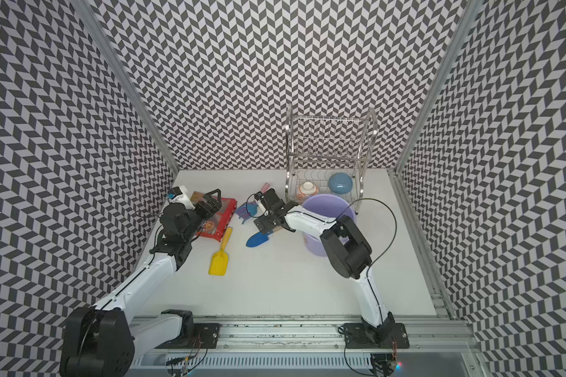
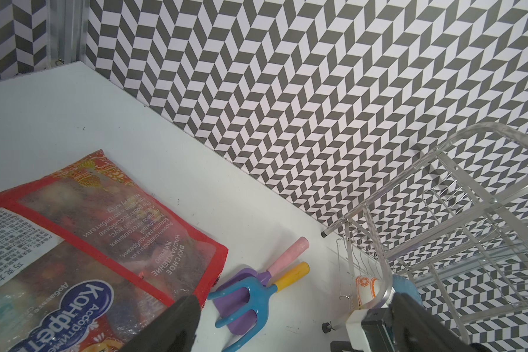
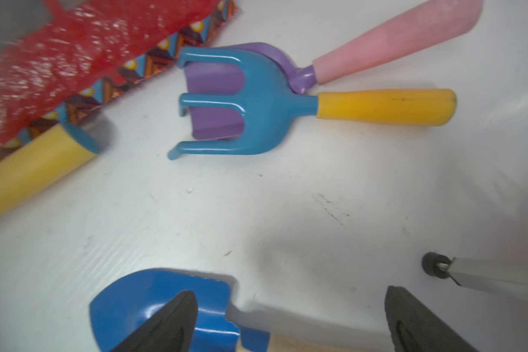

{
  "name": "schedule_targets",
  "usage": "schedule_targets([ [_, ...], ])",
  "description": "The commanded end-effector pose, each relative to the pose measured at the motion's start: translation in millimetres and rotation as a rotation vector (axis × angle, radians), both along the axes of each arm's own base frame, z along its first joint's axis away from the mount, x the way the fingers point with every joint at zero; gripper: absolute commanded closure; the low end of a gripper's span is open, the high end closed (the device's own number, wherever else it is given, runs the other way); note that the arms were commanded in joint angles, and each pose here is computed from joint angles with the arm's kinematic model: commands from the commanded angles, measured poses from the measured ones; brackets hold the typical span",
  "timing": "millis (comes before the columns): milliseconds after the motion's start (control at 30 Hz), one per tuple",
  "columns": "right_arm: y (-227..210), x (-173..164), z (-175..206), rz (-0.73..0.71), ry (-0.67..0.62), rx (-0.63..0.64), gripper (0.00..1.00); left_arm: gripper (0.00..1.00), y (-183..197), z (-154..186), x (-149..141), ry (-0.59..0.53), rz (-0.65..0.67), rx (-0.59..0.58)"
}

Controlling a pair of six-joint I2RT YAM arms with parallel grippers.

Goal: Organize the gardening tools
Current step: Pick up the gardening tool from the center of the board.

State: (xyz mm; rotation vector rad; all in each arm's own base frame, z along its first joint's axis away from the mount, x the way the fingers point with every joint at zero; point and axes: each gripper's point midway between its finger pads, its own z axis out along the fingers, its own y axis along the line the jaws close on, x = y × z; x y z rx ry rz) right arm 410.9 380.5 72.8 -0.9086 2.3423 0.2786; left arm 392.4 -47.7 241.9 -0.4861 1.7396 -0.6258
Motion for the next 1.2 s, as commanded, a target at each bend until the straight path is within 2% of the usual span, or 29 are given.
schedule_targets([
  [0,16,-7,-8,0.062,0.028,0.037,0.00,0.00,1,12,-1,-0.039,-0.007,0.014],
  [300,14,-22,-28,0.084,0.125,0.027,0.00,0.00,1,13,-2,-0.041,-0.004,0.022],
  [567,10,-50,-18,0.116,0.209,0.100,0.00,0.00,1,13,-3,-0.041,-0.006,0.022],
  [667,3,-57,-25,0.113,0.227,0.088,0.00,0.00,1,14,-3,-0.042,-0.007,0.023],
  [867,-9,-77,-34,0.099,0.265,0.058,0.07,0.00,1,14,-3,-0.043,-0.006,0.024],
  [1000,-14,-94,-25,0.104,0.264,0.062,0.09,0.00,1,15,-3,-0.043,-0.005,0.026],
  [1167,-21,-115,-24,0.119,0.280,0.041,0.19,0.00,1,15,-3,-0.043,-0.005,0.024],
])
